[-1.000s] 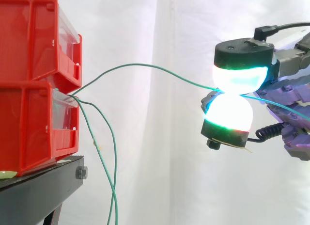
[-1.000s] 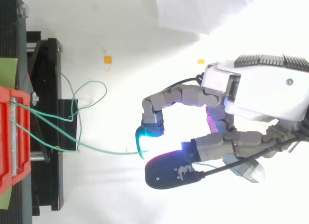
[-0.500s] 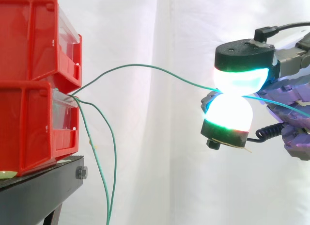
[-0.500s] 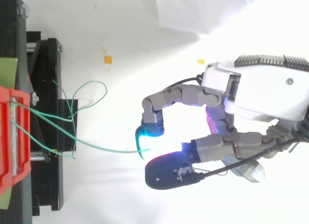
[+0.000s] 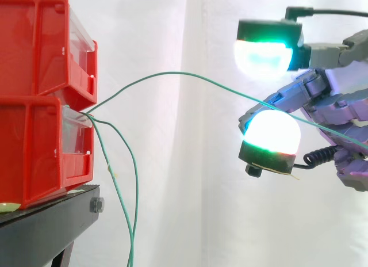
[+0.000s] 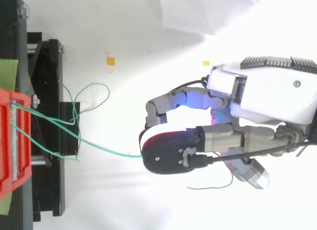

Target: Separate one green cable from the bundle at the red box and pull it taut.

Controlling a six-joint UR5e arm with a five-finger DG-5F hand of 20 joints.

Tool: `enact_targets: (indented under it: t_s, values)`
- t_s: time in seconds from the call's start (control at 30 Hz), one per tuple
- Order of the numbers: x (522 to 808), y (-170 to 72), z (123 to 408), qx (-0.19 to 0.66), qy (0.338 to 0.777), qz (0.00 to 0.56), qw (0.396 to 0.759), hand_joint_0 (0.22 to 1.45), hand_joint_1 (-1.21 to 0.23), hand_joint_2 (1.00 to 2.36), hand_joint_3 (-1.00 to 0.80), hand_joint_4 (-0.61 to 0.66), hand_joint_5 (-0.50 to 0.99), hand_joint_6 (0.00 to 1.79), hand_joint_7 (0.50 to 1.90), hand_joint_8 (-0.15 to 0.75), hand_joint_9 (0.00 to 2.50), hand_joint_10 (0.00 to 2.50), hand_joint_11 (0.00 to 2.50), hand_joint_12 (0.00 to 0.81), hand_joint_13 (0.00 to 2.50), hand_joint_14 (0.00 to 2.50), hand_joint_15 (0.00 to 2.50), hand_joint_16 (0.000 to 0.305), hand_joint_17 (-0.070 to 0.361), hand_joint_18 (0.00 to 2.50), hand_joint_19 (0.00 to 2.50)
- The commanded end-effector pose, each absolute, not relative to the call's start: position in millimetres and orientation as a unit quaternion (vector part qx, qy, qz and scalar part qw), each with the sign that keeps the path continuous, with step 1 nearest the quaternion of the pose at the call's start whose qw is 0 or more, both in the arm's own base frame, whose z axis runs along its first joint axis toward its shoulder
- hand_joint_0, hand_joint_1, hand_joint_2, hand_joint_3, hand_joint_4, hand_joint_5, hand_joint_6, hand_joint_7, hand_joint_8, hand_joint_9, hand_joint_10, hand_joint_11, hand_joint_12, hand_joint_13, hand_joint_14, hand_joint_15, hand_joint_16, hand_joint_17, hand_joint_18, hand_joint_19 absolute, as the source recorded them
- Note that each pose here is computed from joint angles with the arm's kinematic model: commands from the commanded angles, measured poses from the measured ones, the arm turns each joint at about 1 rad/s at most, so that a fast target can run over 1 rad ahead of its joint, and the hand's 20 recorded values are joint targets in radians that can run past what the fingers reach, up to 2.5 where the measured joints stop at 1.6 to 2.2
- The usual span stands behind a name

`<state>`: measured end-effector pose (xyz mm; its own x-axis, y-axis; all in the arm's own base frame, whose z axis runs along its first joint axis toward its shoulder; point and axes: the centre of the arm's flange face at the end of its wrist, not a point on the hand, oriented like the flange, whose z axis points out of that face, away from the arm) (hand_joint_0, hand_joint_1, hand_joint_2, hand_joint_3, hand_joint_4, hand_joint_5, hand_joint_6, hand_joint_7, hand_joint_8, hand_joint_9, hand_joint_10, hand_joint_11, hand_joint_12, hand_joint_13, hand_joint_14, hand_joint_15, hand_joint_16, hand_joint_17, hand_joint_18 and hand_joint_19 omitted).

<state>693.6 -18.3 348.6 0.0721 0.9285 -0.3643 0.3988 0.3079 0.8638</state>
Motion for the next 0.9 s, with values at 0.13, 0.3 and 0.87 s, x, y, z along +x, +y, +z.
enact_targets:
  t_s: [0.13, 0.3, 0.87]
  values:
    - [693.6, -18.3, 348.6, 0.527, 0.63, 0.26, 0.508, 0.71, -0.52, 1.0, -0.5, -0.05, 0.15, 0.5, 1.26, 0.113, 2.28, 0.03, 0.68, 0.394, 1.73, 0.02, 0.78, 0.041, 0.092, 1.22, 0.9]
    - [693.6, -18.4, 348.6, 0.526, 0.63, 0.259, 0.509, 0.73, -0.57, 1.01, -0.43, -0.06, 0.15, 0.5, 1.28, 0.125, 2.29, 0.02, 0.69, 0.398, 1.73, 0.02, 0.78, 0.04, 0.091, 1.23, 0.9]
    - [693.6, -18.6, 348.6, 0.526, 0.63, 0.258, 0.509, 0.5, -0.5, 1.0, -0.5, -0.02, 0.15, 0.5, 1.3, 0.156, 2.26, 0.02, 0.65, 0.396, 1.74, 0.02, 0.76, 0.051, 0.114, 1.25, 0.87]
